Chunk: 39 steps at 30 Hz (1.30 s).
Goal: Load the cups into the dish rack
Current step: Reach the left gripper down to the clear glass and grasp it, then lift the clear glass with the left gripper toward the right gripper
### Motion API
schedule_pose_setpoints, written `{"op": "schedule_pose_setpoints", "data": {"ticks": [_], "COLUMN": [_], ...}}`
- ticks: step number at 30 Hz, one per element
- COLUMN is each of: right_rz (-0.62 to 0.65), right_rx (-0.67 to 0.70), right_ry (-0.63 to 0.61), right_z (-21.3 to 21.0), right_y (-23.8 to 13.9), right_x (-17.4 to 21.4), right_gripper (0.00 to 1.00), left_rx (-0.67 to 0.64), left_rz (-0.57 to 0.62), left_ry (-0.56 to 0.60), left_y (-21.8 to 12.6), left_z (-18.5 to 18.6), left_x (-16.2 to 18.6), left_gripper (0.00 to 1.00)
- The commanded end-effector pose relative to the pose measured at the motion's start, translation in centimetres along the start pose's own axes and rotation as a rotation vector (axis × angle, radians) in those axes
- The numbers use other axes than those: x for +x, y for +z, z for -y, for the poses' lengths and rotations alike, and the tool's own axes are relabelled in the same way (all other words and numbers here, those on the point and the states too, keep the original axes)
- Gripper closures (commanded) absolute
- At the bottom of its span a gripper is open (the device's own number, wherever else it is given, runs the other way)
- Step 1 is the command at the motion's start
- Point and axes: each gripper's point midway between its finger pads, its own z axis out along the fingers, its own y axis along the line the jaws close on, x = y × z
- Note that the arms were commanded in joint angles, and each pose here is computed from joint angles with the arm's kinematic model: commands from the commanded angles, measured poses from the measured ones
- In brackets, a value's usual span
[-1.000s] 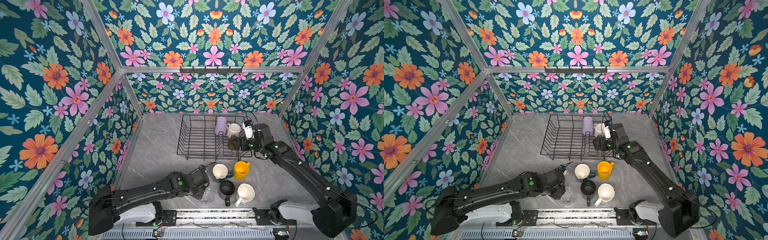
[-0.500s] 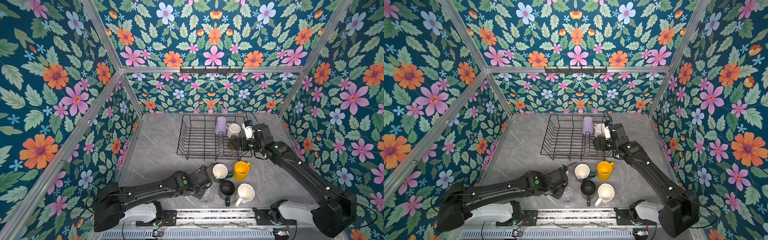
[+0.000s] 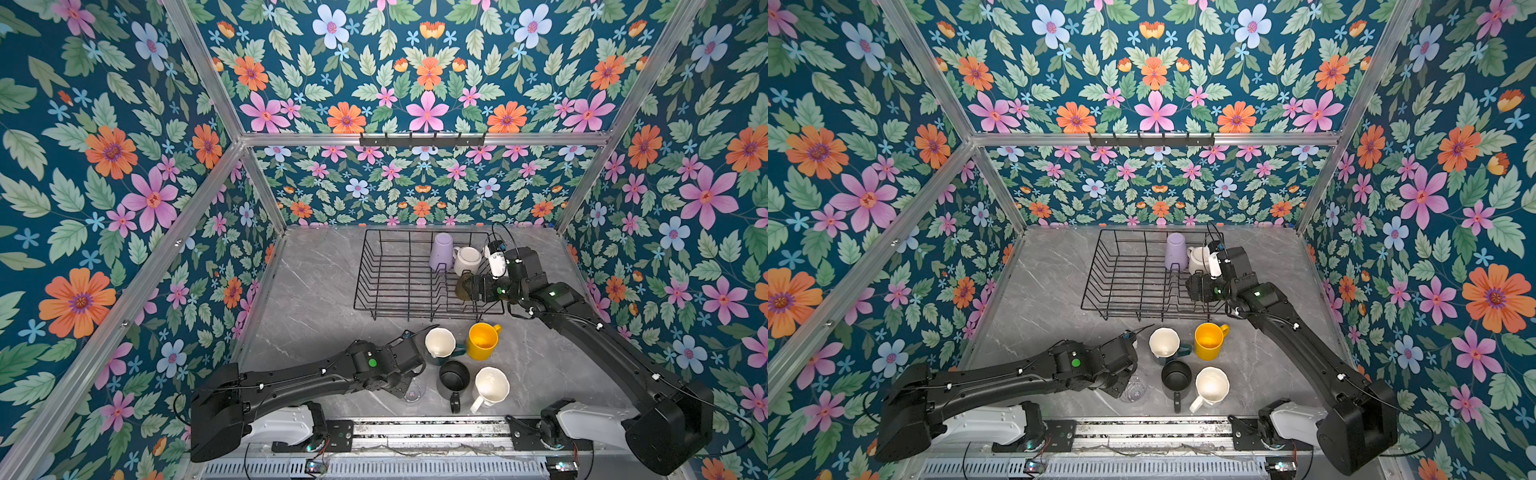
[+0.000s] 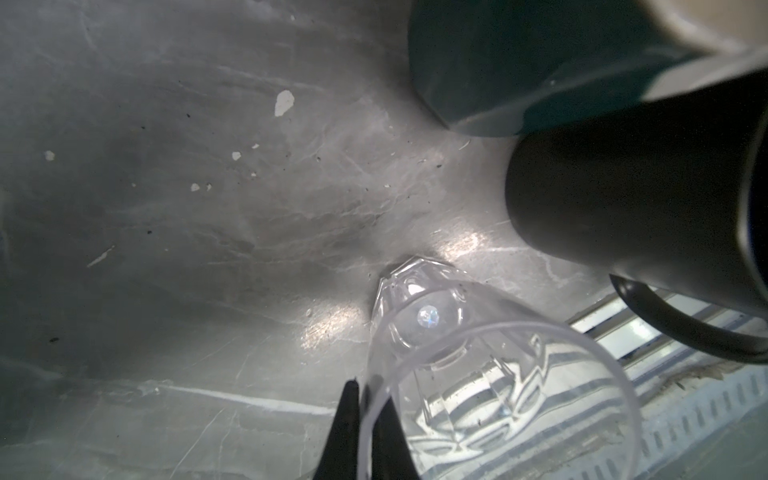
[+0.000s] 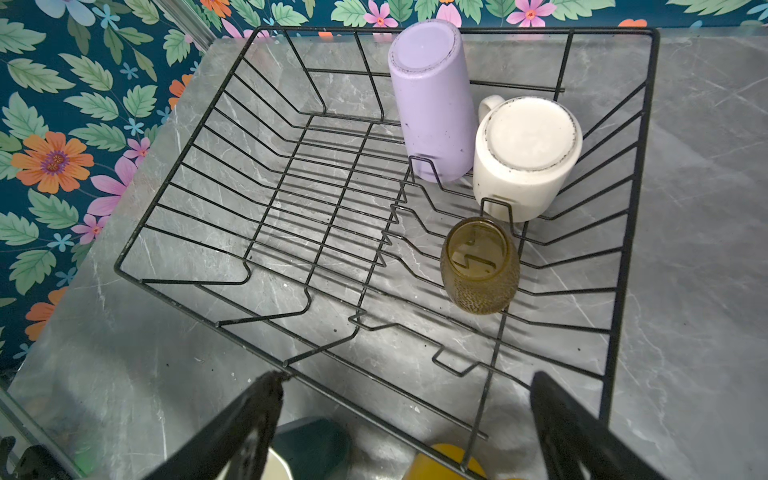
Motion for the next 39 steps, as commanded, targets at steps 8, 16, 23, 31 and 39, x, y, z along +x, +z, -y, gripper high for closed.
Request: {"op": "schedule_pose_setpoints", "data": {"ticks": [8, 16, 23, 31, 39], "right_rz": [0.041, 0.079, 0.114, 0.145, 0.172], "right_rx": [-0.061, -0.231, -0.392, -0.580, -0.684], "right_ry": [0.008, 0.013, 0.035, 0.095, 0.098], "right_z": [-1.2, -4.3, -6.6, -7.8, -8.2], "right_y": [-0.6, -2.0, -3.5, -4.8, -6.2], "right_x": [-1.0, -1.9, -2.5, -3.0, -3.0], "right_gripper": [0.07, 0.07, 0.07, 0.07, 0.07], "left_rx": [-0.004, 0.032, 0.106, 0.306, 0.581], "left_rz": [0.208, 0.486, 0.682, 0.788, 0.894], "left_ry": [-0.021, -0.057, -0.078, -0.178, -0.136], "left_y": [-5.6, -11.1, -14.4, -14.7, -16.6], "left_z": [-1.8, -3.2, -3.2, -4.5, -2.8], "left_x": [-2.4, -5.9, -9.0, -13.1, -17.0], "left_gripper": [1.00, 1.00, 1.00, 1.00, 1.00]}}
